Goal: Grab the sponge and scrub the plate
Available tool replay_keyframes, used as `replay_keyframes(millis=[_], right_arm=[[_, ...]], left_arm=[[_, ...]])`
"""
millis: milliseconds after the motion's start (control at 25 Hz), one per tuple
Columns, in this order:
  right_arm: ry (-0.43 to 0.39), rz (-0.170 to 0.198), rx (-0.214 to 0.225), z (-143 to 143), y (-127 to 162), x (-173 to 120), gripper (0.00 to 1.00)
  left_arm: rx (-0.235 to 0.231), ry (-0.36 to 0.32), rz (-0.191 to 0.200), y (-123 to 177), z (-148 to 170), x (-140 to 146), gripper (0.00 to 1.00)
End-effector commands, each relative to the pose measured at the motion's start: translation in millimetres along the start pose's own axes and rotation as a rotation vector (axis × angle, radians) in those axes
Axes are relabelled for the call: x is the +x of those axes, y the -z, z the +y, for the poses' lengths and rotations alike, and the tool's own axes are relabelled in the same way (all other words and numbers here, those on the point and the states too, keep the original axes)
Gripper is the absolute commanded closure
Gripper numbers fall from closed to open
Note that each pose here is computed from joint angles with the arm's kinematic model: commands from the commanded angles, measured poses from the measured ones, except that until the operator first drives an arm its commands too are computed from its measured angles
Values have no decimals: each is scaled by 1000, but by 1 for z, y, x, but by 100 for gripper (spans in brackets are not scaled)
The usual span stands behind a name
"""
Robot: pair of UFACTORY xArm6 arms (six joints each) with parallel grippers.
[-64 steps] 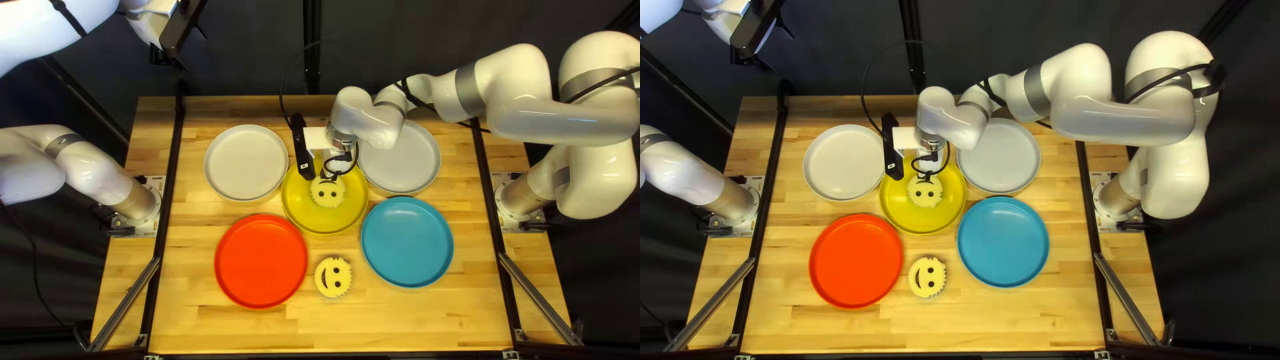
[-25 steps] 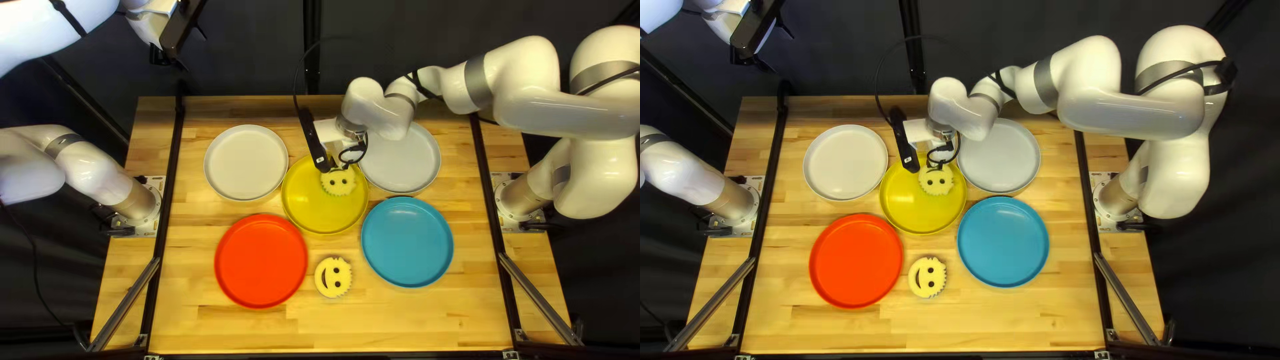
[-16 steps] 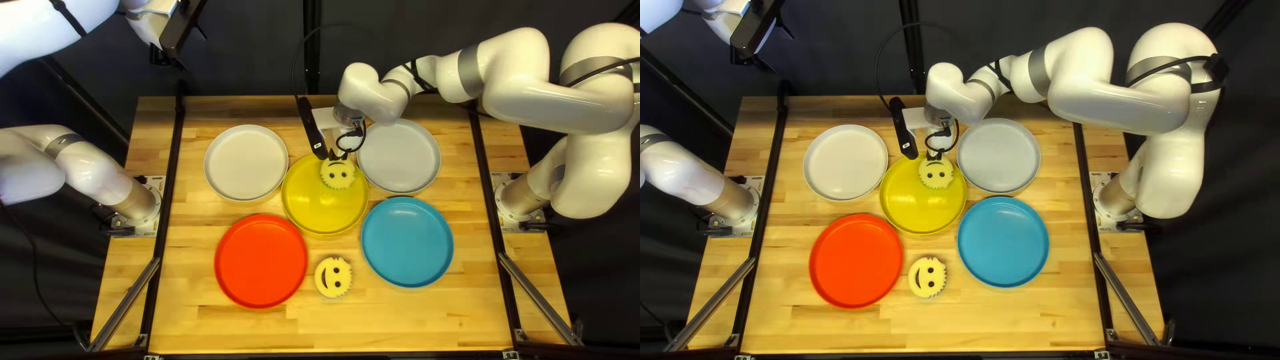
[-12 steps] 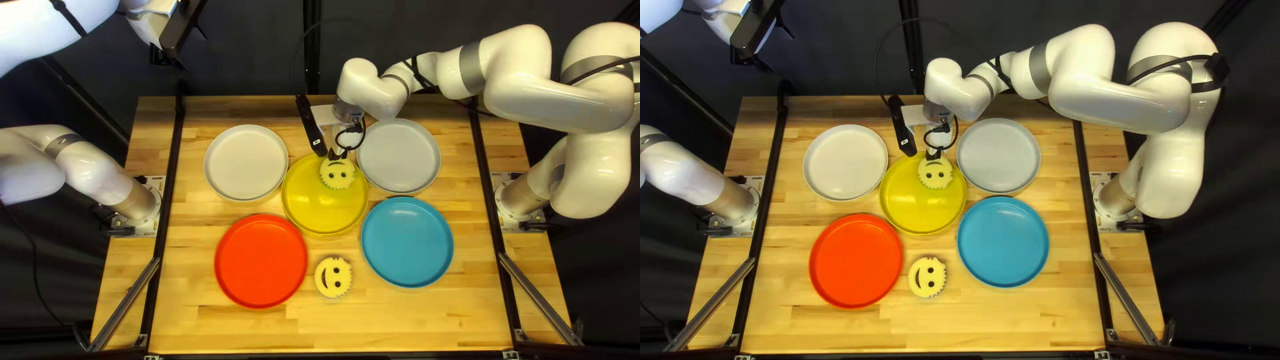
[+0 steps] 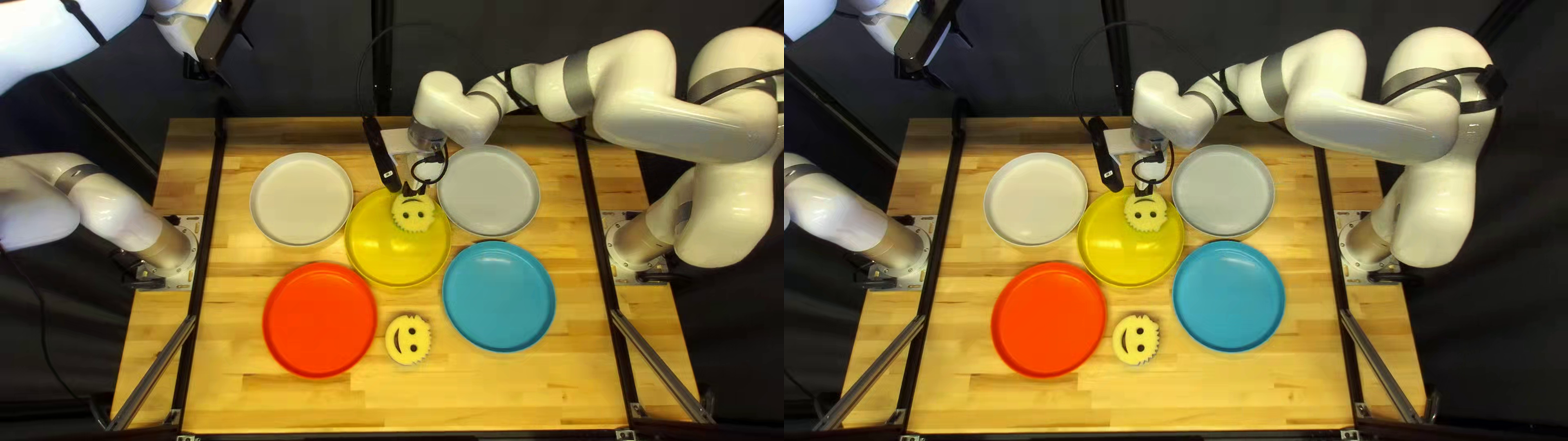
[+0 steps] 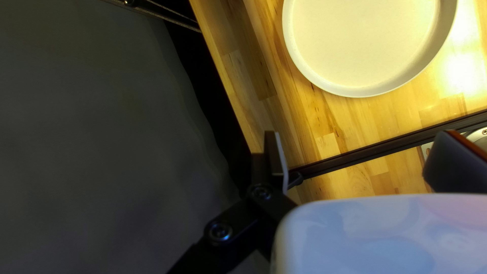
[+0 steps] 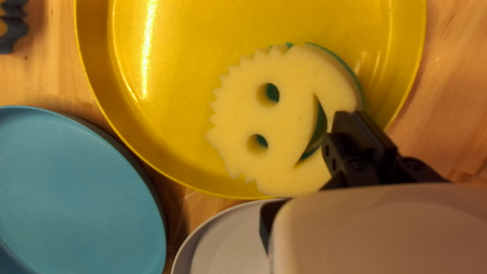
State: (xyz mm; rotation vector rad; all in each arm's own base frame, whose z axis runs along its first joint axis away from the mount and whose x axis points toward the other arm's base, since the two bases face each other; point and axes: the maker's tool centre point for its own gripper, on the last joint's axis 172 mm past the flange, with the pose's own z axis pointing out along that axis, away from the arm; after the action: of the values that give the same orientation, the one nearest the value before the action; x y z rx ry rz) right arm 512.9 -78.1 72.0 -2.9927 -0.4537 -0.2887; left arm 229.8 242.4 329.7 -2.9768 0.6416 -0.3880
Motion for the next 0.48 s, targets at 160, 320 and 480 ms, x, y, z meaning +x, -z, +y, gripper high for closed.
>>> replay_keyframes(millis=[160, 320, 480], right_arm=[[46, -26, -52, -25, -7, 2, 100], [61, -47, -60, -17, -11, -3, 100], [72, -56, -69, 5, -11, -5, 100]], left_arm=[[0, 0, 0, 0, 0, 0, 0], [0, 0, 0, 0, 0, 0, 0], [0, 0, 0, 0, 0, 0, 0]])
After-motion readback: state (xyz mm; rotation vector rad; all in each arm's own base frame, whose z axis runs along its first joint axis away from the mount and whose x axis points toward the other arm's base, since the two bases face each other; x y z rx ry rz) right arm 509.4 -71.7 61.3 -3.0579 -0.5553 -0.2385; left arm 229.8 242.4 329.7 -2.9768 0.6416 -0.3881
